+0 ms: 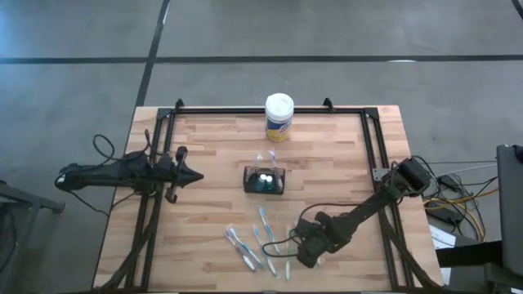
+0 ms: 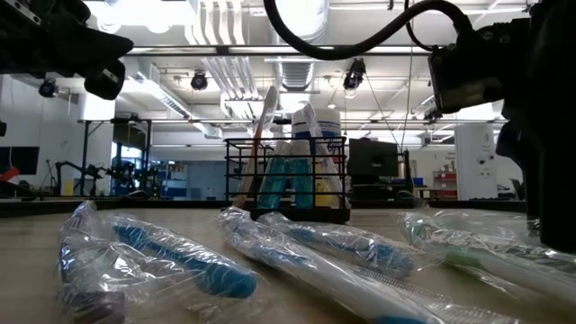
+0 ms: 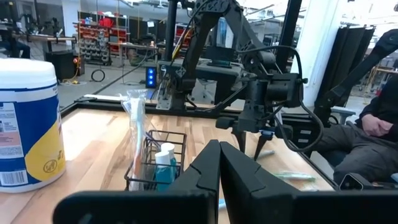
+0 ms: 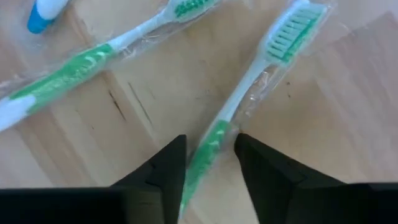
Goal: Pick & Place toothbrushing station
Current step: Put the right green toothbrush into the wire organizer
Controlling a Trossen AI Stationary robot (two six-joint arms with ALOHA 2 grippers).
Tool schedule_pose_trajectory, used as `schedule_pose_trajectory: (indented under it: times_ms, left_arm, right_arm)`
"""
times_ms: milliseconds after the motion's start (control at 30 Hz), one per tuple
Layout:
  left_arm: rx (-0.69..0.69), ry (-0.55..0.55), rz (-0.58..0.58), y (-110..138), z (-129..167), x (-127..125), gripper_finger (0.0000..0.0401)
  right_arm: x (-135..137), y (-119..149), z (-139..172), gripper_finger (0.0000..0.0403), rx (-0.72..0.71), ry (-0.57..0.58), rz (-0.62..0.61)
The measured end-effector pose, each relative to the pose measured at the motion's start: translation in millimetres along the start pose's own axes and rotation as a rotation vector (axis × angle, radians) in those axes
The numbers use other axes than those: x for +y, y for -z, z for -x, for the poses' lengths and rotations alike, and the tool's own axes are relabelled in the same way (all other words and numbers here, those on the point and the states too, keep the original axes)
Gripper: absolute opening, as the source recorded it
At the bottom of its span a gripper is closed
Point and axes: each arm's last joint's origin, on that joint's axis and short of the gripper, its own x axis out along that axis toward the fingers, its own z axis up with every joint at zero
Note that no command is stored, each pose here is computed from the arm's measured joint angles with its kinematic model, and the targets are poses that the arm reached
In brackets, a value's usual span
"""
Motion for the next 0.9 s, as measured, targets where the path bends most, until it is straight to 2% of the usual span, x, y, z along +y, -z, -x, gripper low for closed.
schedule_pose_trajectory:
  times_ms: [300, 500, 567, 633, 767, 900]
  left_arm:
    - [0.010, -0.009, -0.003, 1, 0, 0, 0.0012]
    - [0.010, -0.011, -0.002, 1, 0, 0, 0.0012]
    - [0.011, -0.011, -0.001, 1, 0, 0, 0.0012]
    - [0.013, -0.012, -0.001, 2, 0, 1, 0.0012]
    - [0.022, -0.020, 0.000, 3, -1, 1, 0.0012]
    - [0.015, -0.047, -0.001, 5, -2, 2, 0.0012]
  right_arm:
    - [-1, -2, 10, 0.0022, -0.002, -0.006, 0.047]
    - [0, -8, 40, 0.0020, -0.063, 0.015, 0.096]
    - [5, -16, 62, 0.0020, -0.146, -0.019, 0.103]
    - [5, -20, 77, 0.0020, -0.216, 0.005, 0.119]
    - [11, -29, 103, 0.0019, -0.369, -0.020, 0.189]
    - [20, -40, 132, 0.0019, -0.508, -0.117, 0.295]
